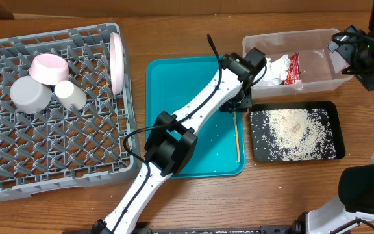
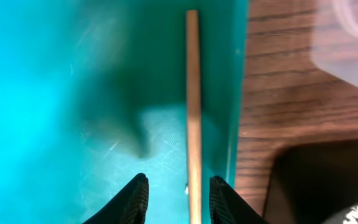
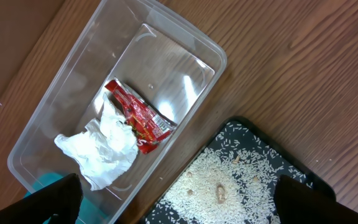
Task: Sort waste into correct bins and load items into the dishwasher
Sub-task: 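Reach the left gripper to the remaining chopstick on the tray and grasp it, then lift the chopstick and carry it left over the rack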
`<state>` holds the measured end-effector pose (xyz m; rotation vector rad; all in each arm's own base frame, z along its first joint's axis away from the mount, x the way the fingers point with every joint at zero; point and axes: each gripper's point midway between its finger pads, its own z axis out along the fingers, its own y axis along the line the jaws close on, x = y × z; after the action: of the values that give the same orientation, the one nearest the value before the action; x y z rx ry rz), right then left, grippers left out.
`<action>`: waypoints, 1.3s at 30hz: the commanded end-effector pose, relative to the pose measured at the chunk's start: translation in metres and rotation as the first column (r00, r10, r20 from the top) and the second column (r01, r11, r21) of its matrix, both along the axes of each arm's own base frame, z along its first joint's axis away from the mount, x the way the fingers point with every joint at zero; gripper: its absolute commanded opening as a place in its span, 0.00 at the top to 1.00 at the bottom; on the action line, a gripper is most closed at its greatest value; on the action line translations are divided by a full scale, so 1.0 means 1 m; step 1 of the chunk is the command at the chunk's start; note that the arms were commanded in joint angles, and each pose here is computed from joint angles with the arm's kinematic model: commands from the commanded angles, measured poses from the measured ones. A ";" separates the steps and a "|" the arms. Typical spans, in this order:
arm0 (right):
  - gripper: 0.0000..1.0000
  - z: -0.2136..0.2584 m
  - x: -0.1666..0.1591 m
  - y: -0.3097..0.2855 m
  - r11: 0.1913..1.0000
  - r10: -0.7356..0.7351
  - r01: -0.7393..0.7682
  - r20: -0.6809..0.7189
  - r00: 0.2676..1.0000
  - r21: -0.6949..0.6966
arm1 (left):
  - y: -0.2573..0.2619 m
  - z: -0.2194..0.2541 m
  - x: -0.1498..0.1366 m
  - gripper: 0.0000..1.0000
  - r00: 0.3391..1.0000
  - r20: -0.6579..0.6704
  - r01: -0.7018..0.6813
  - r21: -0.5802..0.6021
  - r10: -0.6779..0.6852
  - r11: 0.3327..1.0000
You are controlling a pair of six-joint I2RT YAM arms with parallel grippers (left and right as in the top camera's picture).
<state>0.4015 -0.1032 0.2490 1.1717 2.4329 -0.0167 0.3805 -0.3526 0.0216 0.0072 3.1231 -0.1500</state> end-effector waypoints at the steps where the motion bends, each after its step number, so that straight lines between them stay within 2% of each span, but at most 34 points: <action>1: 0.00 0.019 -0.002 -0.001 1.000 -0.006 0.007 0.052 0.999 -0.012 | 0.003 -0.023 -0.009 0.66 1.000 -0.025 -0.011 0.050 0.012 0.999; 12: 0.00 0.019 -0.002 -0.001 1.000 -0.006 0.007 0.052 0.999 -0.012 | 0.002 -0.030 -0.007 0.65 1.000 -0.018 -0.010 0.044 0.011 0.999; 20: 0.00 0.019 -0.002 -0.001 1.000 -0.006 0.007 0.052 0.999 -0.012 | 0.006 -0.030 -0.015 0.72 0.998 -0.054 -0.008 0.059 0.011 0.998; 23: 0.00 0.019 -0.002 -0.001 1.000 -0.006 0.007 0.052 0.999 -0.012 | 0.006 -0.030 -0.017 0.81 0.998 -0.063 -0.008 0.060 0.011 0.998; 26: 0.00 0.019 -0.002 -0.001 1.000 -0.006 0.007 0.052 0.999 -0.012 | 0.004 -0.030 -0.020 0.96 0.997 -0.079 -0.007 0.048 0.010 0.999; 31: 0.00 0.019 -0.002 -0.001 1.000 -0.006 0.007 0.052 0.999 -0.012 | -0.004 -0.028 -0.029 0.96 0.991 -0.133 0.011 -0.005 -0.012 1.000; 39: 0.00 0.019 -0.002 -0.001 1.000 -0.006 0.007 0.052 0.999 -0.012 | 0.028 -0.008 -0.026 0.96 0.982 -0.183 -0.042 0.036 0.048 0.998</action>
<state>0.4014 -0.1031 0.2489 1.1718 2.4334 -0.0163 0.3491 -0.3398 0.0091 -0.0250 3.2777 -0.1079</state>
